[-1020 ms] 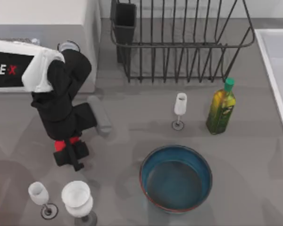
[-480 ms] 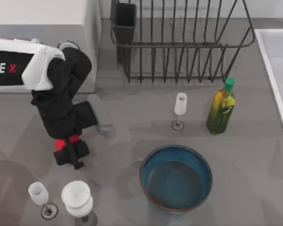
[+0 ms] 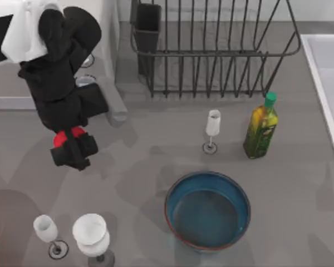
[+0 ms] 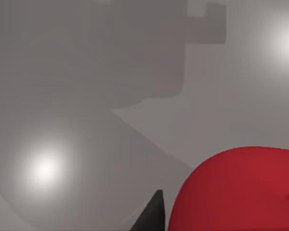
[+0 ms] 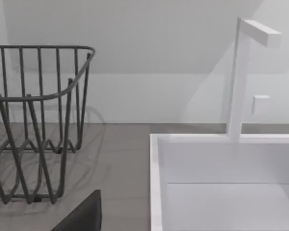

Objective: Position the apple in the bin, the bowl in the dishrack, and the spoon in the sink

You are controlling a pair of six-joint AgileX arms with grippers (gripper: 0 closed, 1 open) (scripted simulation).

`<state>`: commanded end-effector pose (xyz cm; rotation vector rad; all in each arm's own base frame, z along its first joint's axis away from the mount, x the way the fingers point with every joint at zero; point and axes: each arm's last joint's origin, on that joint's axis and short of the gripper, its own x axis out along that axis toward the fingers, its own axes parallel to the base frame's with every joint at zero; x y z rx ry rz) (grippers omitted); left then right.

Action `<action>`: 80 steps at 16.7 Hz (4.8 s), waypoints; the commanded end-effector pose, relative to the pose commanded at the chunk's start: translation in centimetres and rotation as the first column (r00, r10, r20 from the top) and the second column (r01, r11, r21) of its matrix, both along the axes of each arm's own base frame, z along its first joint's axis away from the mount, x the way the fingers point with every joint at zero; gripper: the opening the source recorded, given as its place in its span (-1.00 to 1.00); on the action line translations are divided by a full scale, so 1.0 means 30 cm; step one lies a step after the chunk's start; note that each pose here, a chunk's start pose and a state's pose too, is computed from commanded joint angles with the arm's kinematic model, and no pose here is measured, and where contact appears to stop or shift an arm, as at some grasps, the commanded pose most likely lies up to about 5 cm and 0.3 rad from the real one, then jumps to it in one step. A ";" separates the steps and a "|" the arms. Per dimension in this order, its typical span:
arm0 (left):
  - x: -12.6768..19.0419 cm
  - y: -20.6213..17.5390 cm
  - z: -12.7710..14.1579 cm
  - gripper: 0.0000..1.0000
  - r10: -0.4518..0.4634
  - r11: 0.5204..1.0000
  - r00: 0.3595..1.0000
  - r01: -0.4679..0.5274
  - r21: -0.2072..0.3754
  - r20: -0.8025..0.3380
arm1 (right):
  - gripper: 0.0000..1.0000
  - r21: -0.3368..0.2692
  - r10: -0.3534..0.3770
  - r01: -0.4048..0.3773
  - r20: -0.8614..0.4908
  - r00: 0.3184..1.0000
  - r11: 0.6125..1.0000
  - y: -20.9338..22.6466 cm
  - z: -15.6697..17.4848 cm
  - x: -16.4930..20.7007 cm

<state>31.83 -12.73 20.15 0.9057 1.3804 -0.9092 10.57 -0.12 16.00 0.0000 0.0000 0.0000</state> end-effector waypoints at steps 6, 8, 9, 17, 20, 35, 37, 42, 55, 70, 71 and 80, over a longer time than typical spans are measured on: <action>-0.005 0.004 0.034 -1.00 0.002 1.000 1.000 -0.002 -0.001 0.004 | 1.00 0.000 0.000 0.000 0.000 1.000 1.000 0.000 0.000 0.000; -0.010 0.024 0.041 -1.00 0.029 1.000 1.000 -0.029 0.006 0.007 | 1.00 0.000 0.000 0.000 0.000 1.000 1.000 0.000 0.000 0.000; -0.018 0.053 0.051 -1.00 0.071 0.997 0.997 -0.071 0.016 0.013 | 1.00 0.000 0.000 0.000 0.000 1.000 1.000 0.000 0.000 0.000; -0.268 0.529 0.207 -1.00 0.768 0.608 0.609 -0.791 0.077 0.198 | 1.00 0.000 0.000 0.000 0.000 1.000 1.000 0.000 0.000 0.000; -0.366 0.598 0.220 -1.00 0.864 0.431 0.436 -0.899 0.081 0.252 | 1.00 0.000 0.000 0.000 0.000 1.000 1.000 0.000 0.000 0.000; -0.375 0.660 -0.003 -1.00 0.875 0.401 0.408 -0.912 0.082 0.261 | 1.00 0.000 0.000 0.000 0.000 1.000 1.000 0.000 0.000 0.000; -0.376 0.661 -0.007 -1.00 0.875 0.401 0.408 -0.912 0.083 0.260 | 1.00 0.000 0.000 0.000 0.000 1.000 1.000 0.000 0.000 0.000; -0.376 0.661 -0.007 -0.55 0.875 0.401 0.408 -0.912 0.083 0.260 | 1.00 0.000 0.000 0.000 0.000 1.000 1.000 0.000 0.000 0.000; -0.376 0.661 -0.007 1.00 0.875 0.401 0.408 -0.912 0.083 0.260 | 1.00 0.000 0.000 0.000 0.000 1.000 1.000 0.000 0.000 0.000; -0.498 0.556 0.039 1.00 0.867 0.439 0.297 -0.835 -0.330 0.400 | 1.00 0.000 0.000 0.000 0.000 1.000 1.000 0.000 0.000 0.000; -0.527 0.539 0.033 1.00 0.865 0.445 0.267 -0.799 -0.404 0.424 | 1.00 0.000 0.000 0.000 0.000 1.000 1.000 0.000 0.000 0.000; -0.701 0.435 -0.097 1.00 0.901 0.430 0.008 -0.157 -0.889 0.434 | 1.00 0.000 0.000 0.000 0.000 1.000 1.000 0.000 0.000 0.000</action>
